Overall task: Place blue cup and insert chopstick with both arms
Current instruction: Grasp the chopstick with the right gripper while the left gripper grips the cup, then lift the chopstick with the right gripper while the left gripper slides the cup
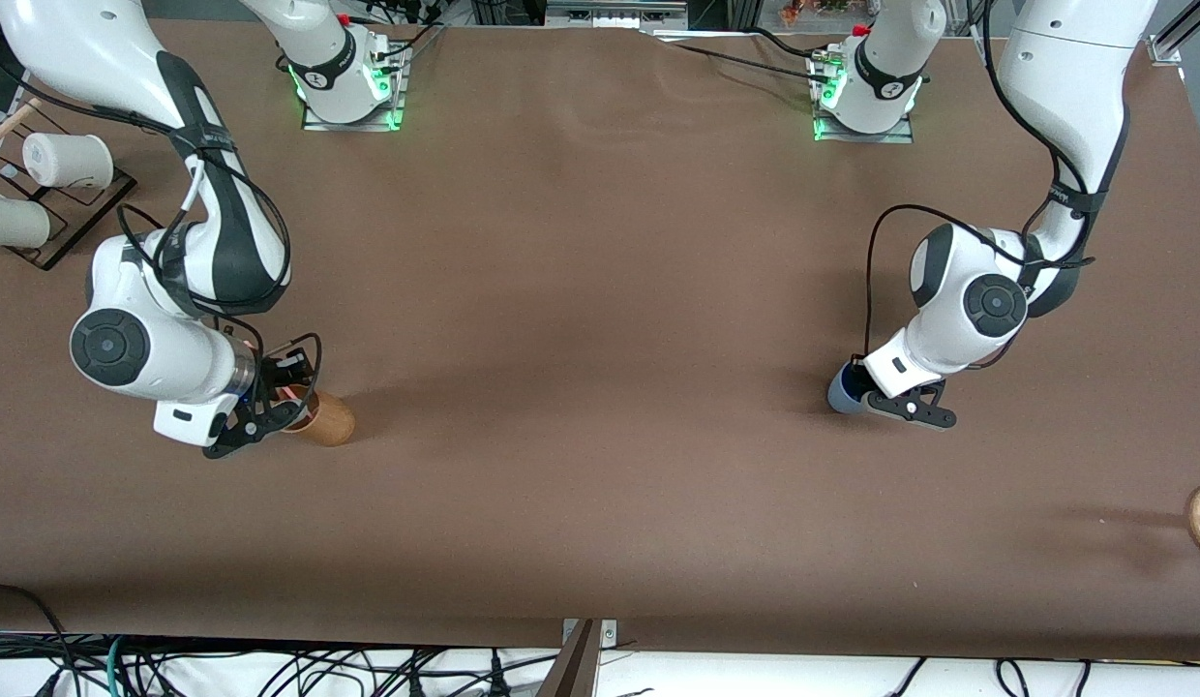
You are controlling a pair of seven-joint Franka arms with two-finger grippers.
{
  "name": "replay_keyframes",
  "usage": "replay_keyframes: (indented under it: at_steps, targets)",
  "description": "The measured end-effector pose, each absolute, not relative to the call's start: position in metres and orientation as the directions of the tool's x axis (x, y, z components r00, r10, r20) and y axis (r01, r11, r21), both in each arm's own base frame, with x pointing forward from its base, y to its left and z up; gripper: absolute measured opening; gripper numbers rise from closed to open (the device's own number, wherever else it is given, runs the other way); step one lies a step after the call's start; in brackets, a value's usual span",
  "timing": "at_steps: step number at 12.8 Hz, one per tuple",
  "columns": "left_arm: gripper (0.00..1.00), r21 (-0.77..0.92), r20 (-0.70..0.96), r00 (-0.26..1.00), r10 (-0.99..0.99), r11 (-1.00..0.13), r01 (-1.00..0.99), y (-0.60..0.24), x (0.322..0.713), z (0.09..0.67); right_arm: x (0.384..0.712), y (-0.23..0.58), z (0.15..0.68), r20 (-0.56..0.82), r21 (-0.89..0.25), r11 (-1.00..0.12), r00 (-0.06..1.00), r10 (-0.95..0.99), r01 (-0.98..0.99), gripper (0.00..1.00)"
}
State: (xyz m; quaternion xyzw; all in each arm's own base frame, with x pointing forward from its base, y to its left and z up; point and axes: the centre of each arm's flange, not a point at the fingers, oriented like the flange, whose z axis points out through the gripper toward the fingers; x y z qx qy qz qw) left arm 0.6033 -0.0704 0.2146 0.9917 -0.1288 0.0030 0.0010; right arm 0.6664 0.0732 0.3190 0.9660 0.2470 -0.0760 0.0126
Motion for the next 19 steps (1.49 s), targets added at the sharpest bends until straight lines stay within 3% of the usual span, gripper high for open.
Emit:
replay_keyframes:
  at_steps: [1, 7, 13, 15, 16, 19]
  targets:
    - [0.05, 0.001, 0.01, 0.966, -0.257, -0.967, -0.257, -0.071, 0.604, 0.216, 0.665, 0.07, 0.319, -0.157, -0.011, -0.877, 0.866, 0.476, 0.48, 0.43]
    - [0.05, 0.03, 0.009, 0.972, -0.233, -0.972, -0.233, -0.114, 0.606, 0.228, 0.661, 0.049, 0.313, -0.156, -0.013, -0.871, 0.86, 0.486, 0.491, 0.43]
    - [0.05, 0.088, 0.005, 1.0, -0.002, -0.996, -0.002, -0.305, 0.576, 0.265, 0.66, 0.049, 0.31, -0.159, -0.014, -0.871, 0.859, 0.487, 0.491, 0.26]
    - [0.05, 0.093, -0.013, 1.0, 0.018, -0.996, 0.019, -0.347, 0.562, 0.256, 0.66, 0.049, 0.31, -0.159, -0.014, -0.871, 0.859, 0.487, 0.491, 0.19]
    - [0.05, 0.092, -0.025, 1.0, 0.018, -0.996, 0.02, -0.361, 0.556, 0.247, 0.66, 0.049, 0.31, -0.159, -0.015, -0.871, 0.859, 0.486, 0.491, 0.1]
    - [0.05, 0.089, -0.052, 0.999, -0.004, -0.996, 0.001, -0.383, 0.544, 0.227, 0.66, 0.049, 0.312, -0.156, -0.013, -0.871, 0.86, 0.487, 0.491, 0.08]
